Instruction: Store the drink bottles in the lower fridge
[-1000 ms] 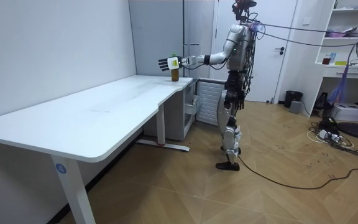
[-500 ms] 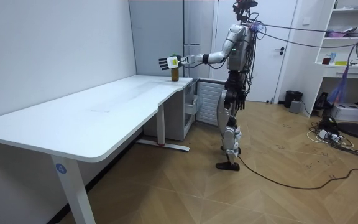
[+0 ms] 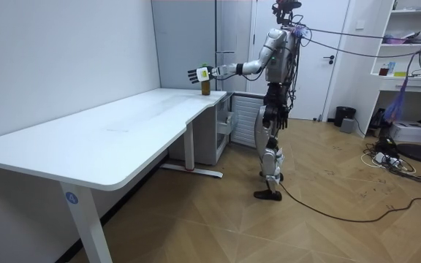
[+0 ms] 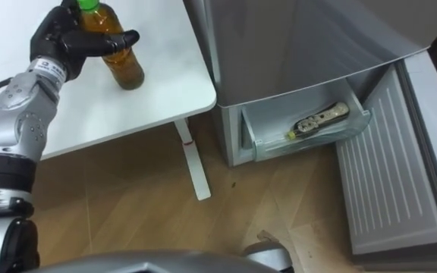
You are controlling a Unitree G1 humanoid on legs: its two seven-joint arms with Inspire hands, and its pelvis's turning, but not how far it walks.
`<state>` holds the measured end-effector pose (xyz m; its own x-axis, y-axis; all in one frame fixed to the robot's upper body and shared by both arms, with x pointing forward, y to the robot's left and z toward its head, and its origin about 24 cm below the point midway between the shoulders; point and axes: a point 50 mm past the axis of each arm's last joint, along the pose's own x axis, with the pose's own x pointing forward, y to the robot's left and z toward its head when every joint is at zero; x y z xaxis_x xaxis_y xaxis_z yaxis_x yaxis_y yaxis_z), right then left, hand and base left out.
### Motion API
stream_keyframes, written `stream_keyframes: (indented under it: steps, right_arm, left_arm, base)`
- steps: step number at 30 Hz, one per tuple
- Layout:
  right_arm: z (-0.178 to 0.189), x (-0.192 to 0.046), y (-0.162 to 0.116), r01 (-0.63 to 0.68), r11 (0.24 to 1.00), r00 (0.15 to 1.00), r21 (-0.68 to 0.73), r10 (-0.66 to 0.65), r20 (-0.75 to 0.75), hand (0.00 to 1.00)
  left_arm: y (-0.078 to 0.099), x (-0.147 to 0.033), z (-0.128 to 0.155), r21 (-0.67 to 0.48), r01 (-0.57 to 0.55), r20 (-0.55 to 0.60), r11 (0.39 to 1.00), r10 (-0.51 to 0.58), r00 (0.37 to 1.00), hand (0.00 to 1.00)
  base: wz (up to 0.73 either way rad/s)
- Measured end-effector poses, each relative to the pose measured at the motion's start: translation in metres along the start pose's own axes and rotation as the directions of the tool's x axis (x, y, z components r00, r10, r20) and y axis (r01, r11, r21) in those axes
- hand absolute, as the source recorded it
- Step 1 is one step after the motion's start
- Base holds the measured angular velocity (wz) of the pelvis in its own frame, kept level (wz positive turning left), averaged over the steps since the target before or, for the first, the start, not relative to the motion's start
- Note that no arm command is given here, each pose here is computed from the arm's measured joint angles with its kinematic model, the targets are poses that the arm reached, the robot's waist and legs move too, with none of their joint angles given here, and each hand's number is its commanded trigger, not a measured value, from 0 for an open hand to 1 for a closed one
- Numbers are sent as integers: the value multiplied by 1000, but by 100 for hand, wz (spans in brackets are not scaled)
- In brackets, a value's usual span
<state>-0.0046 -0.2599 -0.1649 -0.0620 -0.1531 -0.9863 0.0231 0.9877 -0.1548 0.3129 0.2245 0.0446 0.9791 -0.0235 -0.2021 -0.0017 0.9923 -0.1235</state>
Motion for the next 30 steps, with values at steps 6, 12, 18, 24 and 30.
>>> stream_keyframes:
  steps: [6,12,18,24,30]
  right_arm:
    - [0,0,0,7,1000,1000,-1,-7,0,0]
    - [3,0,-1,10,1000,1000,-3,-10,8,0]
    - [3,0,-1,13,1000,1000,-15,-13,6,0]
    - [3,0,-1,14,1000,1000,-18,-14,6,0]
    - [5,0,-1,12,1000,1000,-19,-12,15,0]
  left_arm:
    - [0,0,0,3,16,-2,1000,-16,1000,100]
    - [-1,0,0,5,40,-5,999,-40,999,100]
    - [-5,0,-3,15,53,-25,998,-52,998,100]
    - [-9,1,-7,19,68,-56,997,-67,996,100]
    - [-8,1,-7,18,60,-55,998,-59,997,100]
  base:
    - [0]
    - [-4]
    - [-1]
    - [0]
    - [0]
